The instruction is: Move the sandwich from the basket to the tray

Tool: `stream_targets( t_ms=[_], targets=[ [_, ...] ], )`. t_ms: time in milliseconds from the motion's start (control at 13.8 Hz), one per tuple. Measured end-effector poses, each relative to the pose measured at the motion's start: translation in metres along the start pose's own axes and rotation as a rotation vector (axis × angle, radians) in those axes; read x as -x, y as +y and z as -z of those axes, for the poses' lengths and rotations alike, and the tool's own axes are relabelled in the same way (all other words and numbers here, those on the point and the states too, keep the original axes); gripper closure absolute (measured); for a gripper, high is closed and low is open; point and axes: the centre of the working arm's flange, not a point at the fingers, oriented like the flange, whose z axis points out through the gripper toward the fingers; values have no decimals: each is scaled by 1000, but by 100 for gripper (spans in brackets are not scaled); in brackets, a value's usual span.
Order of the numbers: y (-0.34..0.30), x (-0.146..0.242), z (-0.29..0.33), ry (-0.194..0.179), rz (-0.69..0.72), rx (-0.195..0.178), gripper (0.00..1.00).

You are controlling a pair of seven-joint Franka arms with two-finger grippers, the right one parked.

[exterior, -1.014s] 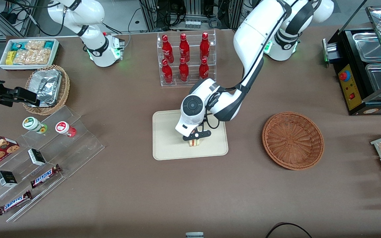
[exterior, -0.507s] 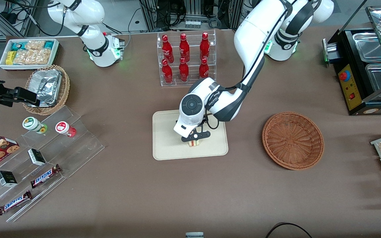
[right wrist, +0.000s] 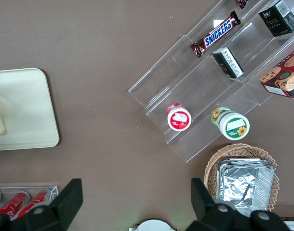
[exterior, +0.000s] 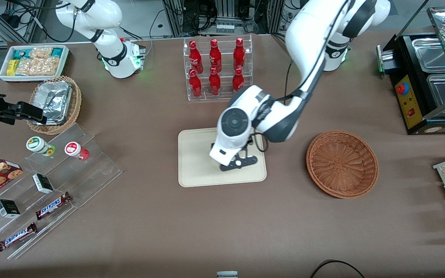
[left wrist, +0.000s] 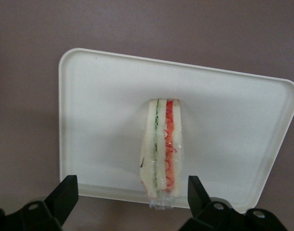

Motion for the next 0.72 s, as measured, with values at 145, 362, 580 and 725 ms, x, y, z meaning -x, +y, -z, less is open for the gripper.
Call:
stream_targets(
  t_ms=[145, 362, 580, 725],
  targets=[
    [-38, -19, 37, -14, -78, -10, 0],
    [-112, -54, 74, -32, -137, -18, 0],
    [-205, -82, 94, -57, -203, -13, 0],
    [-269, -92, 111, -65, -194, -1, 0]
  ],
)
